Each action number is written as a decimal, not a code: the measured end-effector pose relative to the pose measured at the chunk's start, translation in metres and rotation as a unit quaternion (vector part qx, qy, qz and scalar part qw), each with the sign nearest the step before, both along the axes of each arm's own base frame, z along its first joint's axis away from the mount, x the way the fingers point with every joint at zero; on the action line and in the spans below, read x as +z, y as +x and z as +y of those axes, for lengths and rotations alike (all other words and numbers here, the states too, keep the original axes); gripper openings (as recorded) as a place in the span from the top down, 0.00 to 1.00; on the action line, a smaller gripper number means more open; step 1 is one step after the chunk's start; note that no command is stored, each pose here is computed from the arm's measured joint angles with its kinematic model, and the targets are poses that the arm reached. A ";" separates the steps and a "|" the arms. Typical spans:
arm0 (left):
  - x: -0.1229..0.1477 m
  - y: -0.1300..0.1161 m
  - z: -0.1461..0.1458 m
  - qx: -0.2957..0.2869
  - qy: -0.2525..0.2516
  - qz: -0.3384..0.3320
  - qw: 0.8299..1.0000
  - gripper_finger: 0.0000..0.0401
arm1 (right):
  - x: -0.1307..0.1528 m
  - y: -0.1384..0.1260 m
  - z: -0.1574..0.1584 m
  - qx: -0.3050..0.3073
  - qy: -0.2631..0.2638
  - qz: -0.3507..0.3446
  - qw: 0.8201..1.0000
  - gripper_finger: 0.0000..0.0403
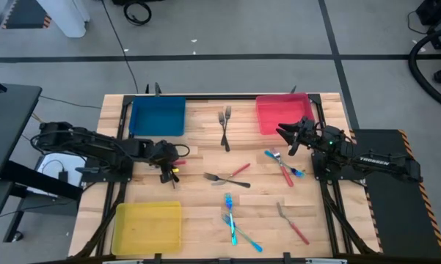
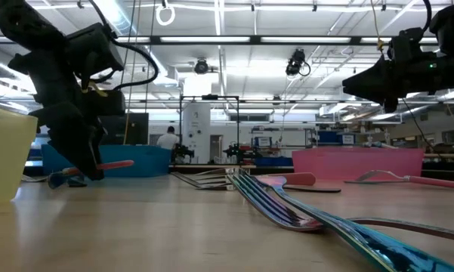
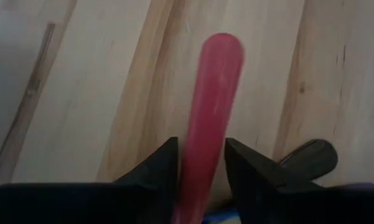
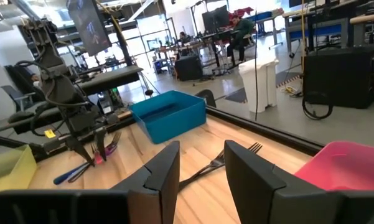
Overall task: Sort silverware by color (type)
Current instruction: Put the red fork into the blue bin
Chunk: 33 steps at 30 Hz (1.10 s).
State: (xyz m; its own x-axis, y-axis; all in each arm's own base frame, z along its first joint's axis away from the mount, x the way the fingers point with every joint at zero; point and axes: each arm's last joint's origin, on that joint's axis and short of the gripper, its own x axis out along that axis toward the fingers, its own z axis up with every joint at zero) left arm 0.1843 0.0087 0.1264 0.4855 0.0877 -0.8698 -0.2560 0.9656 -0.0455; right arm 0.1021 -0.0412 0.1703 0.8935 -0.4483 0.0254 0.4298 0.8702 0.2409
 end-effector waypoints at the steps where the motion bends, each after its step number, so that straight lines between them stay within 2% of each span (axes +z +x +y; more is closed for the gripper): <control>1: 0.000 0.000 0.000 0.000 0.000 -0.001 1.000 0.72 | 0.000 0.000 0.000 0.000 0.000 0.000 1.000 0.67; 6: 0.000 0.000 0.000 0.006 -0.003 -0.002 1.000 0.86 | 0.001 0.000 0.000 -0.001 -0.019 0.003 1.000 0.67; 12: 0.000 0.000 0.000 0.015 -0.008 -0.003 1.000 0.86 | 0.005 0.000 0.000 -0.002 -0.048 -0.007 0.999 0.67; 19: 0.005 0.002 0.000 0.008 -0.005 0.003 1.000 0.86 | 0.008 -0.001 0.000 -0.003 -0.048 -0.021 0.999 0.67; 23: 0.022 0.010 0.001 -0.021 0.012 0.022 0.999 0.86 | 0.008 0.000 0.000 -0.002 -0.044 -0.023 0.999 0.67; 28: 0.060 0.023 0.012 -0.047 0.038 0.041 0.997 0.85 | 0.006 0.000 0.000 -0.001 -0.033 -0.017 0.999 0.67; 33: 0.099 0.033 0.035 -0.052 0.132 0.048 0.989 0.84 | 0.006 0.000 0.001 0.017 -0.011 -0.026 0.999 0.67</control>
